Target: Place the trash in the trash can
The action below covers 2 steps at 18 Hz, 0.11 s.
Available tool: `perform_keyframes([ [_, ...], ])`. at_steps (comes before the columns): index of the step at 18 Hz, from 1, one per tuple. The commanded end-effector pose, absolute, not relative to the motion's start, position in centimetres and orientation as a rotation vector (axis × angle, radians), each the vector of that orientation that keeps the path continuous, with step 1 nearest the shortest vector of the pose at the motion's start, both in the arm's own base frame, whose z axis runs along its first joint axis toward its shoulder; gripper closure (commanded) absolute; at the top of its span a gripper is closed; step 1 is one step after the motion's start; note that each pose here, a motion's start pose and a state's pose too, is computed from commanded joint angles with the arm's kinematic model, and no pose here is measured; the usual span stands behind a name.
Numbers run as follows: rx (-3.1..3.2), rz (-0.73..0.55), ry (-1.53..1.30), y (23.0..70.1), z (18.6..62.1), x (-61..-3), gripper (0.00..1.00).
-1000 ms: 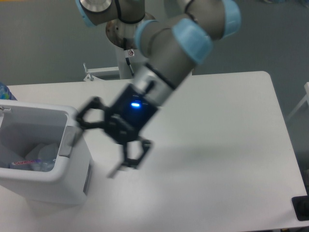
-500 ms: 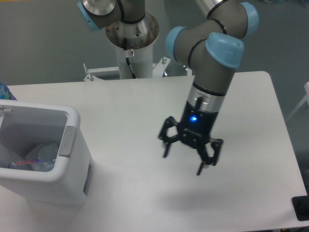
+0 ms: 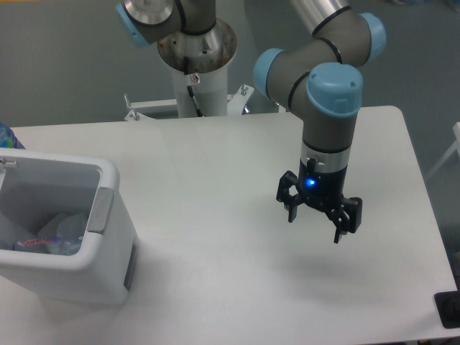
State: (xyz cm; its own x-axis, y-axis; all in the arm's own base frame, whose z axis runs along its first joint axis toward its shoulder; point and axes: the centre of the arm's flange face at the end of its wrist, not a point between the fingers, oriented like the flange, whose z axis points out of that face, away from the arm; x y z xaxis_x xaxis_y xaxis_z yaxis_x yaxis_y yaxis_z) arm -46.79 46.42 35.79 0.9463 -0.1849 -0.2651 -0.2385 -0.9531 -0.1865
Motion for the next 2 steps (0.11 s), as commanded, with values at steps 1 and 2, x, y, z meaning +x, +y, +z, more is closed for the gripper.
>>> perform_keyframes([
  [1,-2.894,0.365,0.33,46.35,35.64,-46.85,0.0],
  [2,-2.901,0.364,0.336,46.33,35.47,-46.76,0.0],
])
